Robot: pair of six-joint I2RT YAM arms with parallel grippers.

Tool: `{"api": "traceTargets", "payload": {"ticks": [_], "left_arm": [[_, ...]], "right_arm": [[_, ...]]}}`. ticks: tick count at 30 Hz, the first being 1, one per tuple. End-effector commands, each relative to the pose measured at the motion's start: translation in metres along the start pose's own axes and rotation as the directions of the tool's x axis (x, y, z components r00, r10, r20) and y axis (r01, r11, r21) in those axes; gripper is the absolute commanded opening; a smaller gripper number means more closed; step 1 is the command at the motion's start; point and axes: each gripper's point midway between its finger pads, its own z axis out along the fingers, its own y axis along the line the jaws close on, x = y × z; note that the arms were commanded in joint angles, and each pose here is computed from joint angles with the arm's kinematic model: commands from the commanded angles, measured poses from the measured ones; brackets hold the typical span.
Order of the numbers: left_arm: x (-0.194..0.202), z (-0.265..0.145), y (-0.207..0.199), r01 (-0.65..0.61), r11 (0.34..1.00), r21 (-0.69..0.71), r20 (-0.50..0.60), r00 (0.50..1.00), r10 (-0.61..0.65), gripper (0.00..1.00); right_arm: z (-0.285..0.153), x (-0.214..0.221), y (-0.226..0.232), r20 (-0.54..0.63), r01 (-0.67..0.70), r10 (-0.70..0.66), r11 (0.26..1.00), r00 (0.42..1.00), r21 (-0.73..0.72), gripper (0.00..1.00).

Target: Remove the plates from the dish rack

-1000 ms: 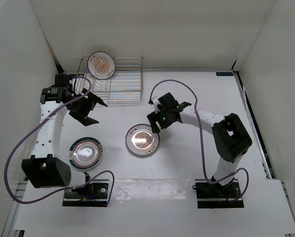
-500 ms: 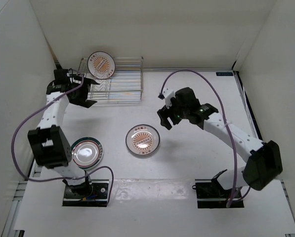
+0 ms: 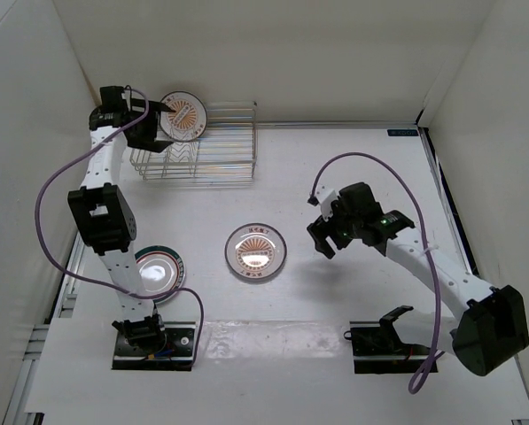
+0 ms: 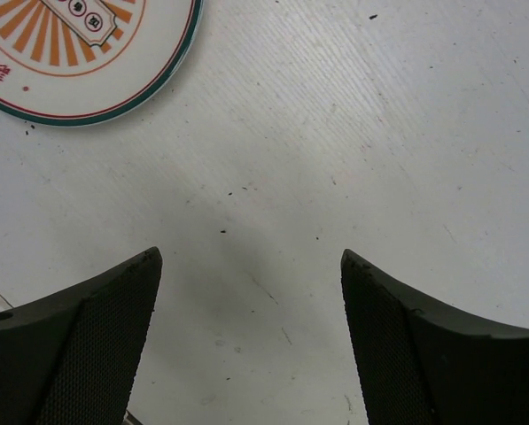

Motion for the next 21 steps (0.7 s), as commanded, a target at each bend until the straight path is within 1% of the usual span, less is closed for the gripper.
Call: {"api": "traceTargets", "payload": {"ticks": [1,4,8,9,10,12,13,14,17,19,20,21], "left_arm": [[0.015,-0.013,0.000,0.012,1.000,-0.012,-0.010,1.000,-0.013,1.00],[0.014,-0.014,0.009,0.018,1.000,-0.008,-0.006,1.000,-0.018,1.00],[0.022,-0.024,0.013,-0.002,1.000,-0.015,-0.040,0.999,0.001,1.00],[0.025,-0.022,0.023,0.012,0.999,-0.039,-0.047,0.999,-0.013,1.00],[0.026,-0.031,0.019,0.012,1.000,-0.026,-0.041,0.999,-0.013,1.00],[0.024,-0.033,0.025,0.037,0.998,-0.046,-0.020,0.999,-0.038,1.00],[0.026,-0.037,0.036,0.061,0.993,-0.098,-0.014,0.998,-0.063,1.00],[0.024,-0.039,0.034,0.084,0.991,-0.105,-0.010,0.996,-0.086,1.00],[0.027,-0.034,0.042,0.108,0.981,-0.164,-0.017,0.993,-0.113,1.00],[0.024,-0.032,0.043,0.131,0.976,-0.172,-0.015,0.991,-0.135,1.00],[0.022,-0.022,0.049,0.145,0.971,-0.188,-0.019,0.988,-0.151,1.00],[0.019,-0.023,0.040,0.143,0.975,-0.169,-0.012,0.989,-0.147,1.00]], "right_arm": [[-0.005,-0.008,-0.010,0.053,0.010,-0.011,0.999,0.999,0.035,0.84],[-0.003,0.000,-0.009,0.046,-0.014,0.013,1.000,0.999,0.023,0.84],[-0.004,0.008,-0.008,0.035,-0.051,0.050,0.998,0.998,0.021,0.84],[-0.004,0.011,-0.007,0.031,-0.053,0.052,0.998,0.998,0.021,0.84],[-0.004,0.013,-0.008,0.028,-0.056,0.056,0.998,0.998,0.022,0.84],[-0.005,0.015,-0.008,0.025,-0.063,0.063,0.998,0.998,0.024,0.84],[-0.005,0.016,-0.009,0.023,-0.068,0.067,0.997,0.997,0.029,0.84],[-0.006,0.017,-0.009,0.025,-0.071,0.070,0.997,0.997,0.030,0.84],[-0.006,0.021,-0.009,0.016,-0.078,0.078,0.996,0.997,0.032,0.84],[-0.006,0.024,-0.009,0.008,-0.083,0.083,0.996,0.997,0.033,0.84],[-0.007,0.023,-0.010,0.011,-0.085,0.084,0.996,0.996,0.036,0.84],[-0.008,0.024,-0.011,0.009,-0.087,0.087,0.995,0.996,0.041,0.84]]}}
